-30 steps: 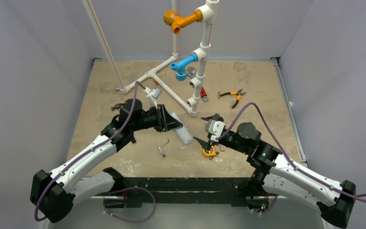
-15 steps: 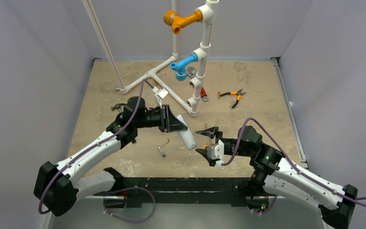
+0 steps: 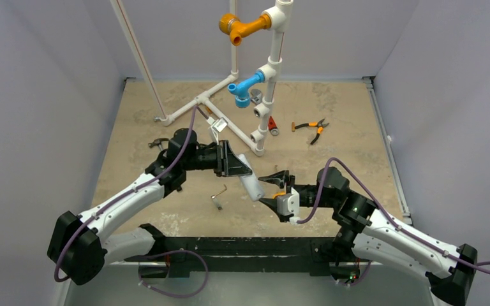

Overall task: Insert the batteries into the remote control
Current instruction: Remove the battery cover from the remote control.

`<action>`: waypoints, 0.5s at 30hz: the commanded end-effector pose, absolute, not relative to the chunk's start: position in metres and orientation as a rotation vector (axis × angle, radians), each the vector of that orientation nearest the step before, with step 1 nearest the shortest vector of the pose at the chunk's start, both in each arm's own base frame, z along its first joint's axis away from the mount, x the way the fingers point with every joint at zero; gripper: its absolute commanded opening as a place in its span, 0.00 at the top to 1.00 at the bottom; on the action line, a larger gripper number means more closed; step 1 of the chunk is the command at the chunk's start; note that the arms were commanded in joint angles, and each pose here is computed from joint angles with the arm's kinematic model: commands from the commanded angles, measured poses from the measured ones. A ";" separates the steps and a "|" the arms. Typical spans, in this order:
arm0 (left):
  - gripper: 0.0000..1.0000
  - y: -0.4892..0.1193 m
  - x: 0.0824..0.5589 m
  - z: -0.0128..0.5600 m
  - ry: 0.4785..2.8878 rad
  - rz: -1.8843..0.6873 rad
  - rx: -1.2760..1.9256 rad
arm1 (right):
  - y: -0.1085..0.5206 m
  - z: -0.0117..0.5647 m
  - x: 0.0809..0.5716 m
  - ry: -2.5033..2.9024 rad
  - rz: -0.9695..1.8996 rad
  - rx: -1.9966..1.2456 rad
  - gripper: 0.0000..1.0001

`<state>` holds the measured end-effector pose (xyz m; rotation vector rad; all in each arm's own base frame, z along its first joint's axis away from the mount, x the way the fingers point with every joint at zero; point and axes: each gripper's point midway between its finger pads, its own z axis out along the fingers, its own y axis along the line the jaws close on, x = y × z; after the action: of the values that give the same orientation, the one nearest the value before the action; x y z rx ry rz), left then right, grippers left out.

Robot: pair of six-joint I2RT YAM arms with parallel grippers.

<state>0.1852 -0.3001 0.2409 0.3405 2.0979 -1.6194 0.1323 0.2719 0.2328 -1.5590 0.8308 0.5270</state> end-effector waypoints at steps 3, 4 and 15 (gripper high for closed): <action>1.00 -0.303 0.186 0.253 2.041 -1.654 0.380 | 0.275 0.247 0.135 0.782 0.503 -1.535 0.41; 1.00 -0.303 0.186 0.253 2.041 -1.655 0.381 | 0.275 0.246 0.136 0.785 0.500 -1.536 0.40; 1.00 -0.303 0.184 0.255 2.040 -1.661 0.386 | 0.273 0.238 0.144 0.826 0.461 -1.549 0.42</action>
<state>0.1846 -0.3012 0.2377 0.3456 2.1116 -1.6266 0.1384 0.2732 0.2280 -1.5675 0.8451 0.5000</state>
